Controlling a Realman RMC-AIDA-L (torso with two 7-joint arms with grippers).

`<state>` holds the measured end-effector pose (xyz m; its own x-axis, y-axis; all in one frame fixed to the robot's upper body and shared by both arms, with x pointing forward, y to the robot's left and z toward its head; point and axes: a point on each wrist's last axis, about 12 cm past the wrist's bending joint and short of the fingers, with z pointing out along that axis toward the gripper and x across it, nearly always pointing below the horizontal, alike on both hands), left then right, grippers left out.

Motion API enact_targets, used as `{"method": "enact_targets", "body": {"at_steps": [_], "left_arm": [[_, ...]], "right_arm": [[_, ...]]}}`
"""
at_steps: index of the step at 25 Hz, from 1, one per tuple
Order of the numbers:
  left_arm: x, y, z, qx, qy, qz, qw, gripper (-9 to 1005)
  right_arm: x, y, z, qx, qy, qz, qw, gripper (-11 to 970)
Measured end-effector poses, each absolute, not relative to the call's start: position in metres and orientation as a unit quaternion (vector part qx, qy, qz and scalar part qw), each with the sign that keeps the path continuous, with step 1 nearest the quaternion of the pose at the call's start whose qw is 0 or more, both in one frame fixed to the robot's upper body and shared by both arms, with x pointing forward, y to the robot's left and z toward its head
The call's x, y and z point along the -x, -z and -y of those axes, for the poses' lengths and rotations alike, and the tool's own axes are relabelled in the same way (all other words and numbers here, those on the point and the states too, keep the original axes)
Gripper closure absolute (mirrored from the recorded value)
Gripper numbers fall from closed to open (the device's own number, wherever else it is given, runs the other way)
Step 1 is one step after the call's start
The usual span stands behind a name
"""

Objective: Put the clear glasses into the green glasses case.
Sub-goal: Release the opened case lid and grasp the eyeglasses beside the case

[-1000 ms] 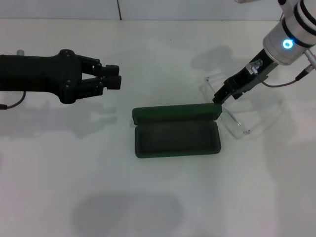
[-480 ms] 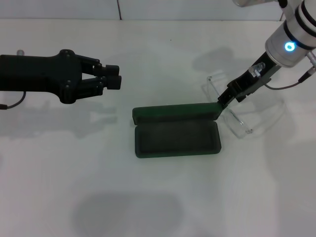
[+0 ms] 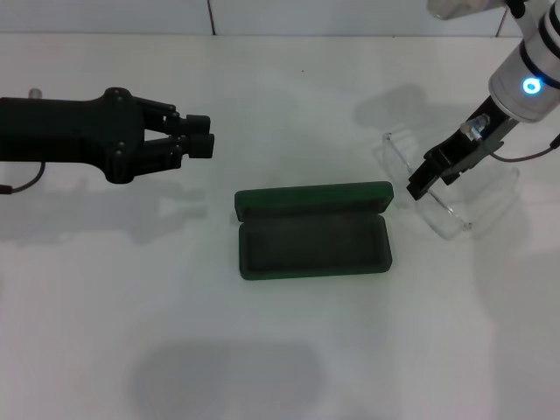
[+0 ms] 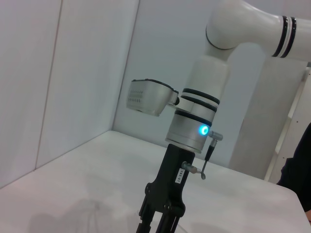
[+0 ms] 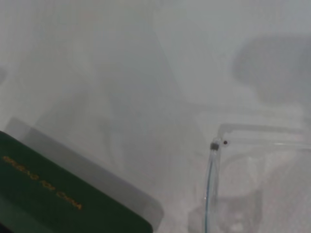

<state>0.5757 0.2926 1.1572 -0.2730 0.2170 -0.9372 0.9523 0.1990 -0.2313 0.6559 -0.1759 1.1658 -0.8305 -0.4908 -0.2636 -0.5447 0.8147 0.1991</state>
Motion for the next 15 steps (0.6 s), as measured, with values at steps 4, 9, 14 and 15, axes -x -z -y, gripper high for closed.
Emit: {"method": "enact_targets", "body": {"at_steps": [4,9,14,15], "left_arm": [[-0.5764,-1.1579,-0.2921,-0.444,0.451,-0.657,0.41,744],[-0.5769,-1.1581,-0.2921,-0.443,0.45,-0.657,0.411,743],[-0.5768,-1.1578,-0.2917,-0.443,0.45,-0.657,0.411,743],[-0.5768,-1.1578,-0.2917,-0.443,0.45,-0.657,0.411,743]], "right_arm": [[-0.6564,-1.1645,0.1743,0.276,-0.134,-0.946,0.107,383],[-0.6568,-1.1647,0.1716,0.279,-0.135,-0.944,0.111,397],[-0.6565,-1.1639,0.1716,0.281,-0.135,-0.944,0.111,412],[-0.6565,-1.1638,0.1715,0.281,-0.135,-0.944,0.111,414]]}}
